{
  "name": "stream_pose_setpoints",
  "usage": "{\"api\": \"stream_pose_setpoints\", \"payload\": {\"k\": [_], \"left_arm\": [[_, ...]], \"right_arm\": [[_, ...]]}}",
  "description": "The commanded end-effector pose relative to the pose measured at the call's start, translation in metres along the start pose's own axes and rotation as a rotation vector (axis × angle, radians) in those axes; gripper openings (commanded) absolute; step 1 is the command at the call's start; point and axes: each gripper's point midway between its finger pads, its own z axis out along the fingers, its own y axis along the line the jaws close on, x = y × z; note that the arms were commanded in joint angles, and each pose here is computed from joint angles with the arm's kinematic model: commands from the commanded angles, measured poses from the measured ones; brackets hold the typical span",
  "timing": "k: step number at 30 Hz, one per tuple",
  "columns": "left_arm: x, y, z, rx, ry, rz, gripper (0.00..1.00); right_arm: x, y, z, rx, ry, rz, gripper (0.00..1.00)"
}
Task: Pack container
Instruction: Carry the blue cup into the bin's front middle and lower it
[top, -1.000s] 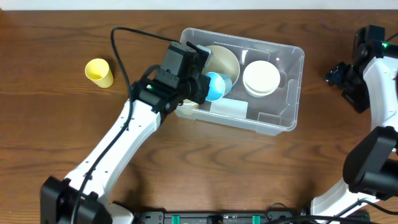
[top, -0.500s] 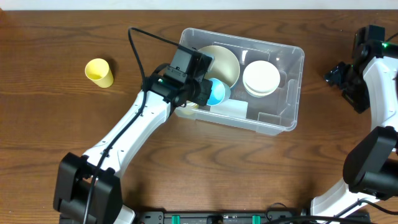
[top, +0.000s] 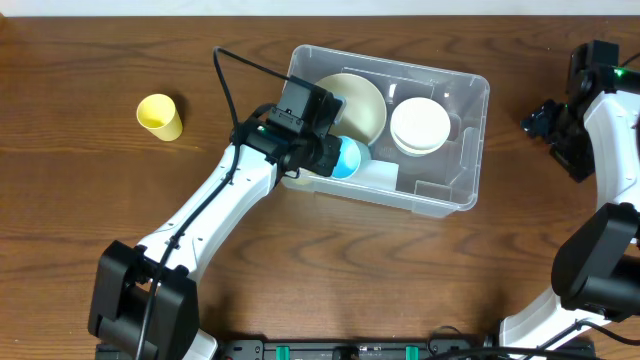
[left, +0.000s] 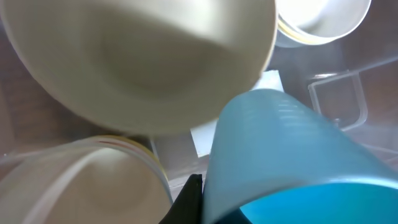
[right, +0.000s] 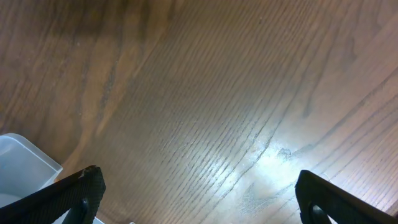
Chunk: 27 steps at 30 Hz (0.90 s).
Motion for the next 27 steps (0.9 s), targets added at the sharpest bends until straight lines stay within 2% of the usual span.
{"api": "stream_pose_setpoints", "payload": {"k": [1,8,22,27], "left_arm": [[0.0,0.007,0.005,-0.034,0.011,0.01,0.06],[-0.019,0.0,-0.02,-0.027,-0.056,0.023,0.06],[-0.002,0.004,-0.01,-0.036,0.027,0.022,0.07],[-0.002,0.004,-0.009,-0.036,0.03,0.022,0.27]], "right_arm": [[-0.003,-0.004,-0.003,0.004,-0.013,0.024,0.99],[-0.003,-0.004,-0.003,0.003,-0.013,0.024,0.99],[-0.003,-0.004,-0.003,0.003,-0.013,0.024,0.99],[-0.003,-0.004,-0.003,0.003,-0.013,0.024,0.99]]}}
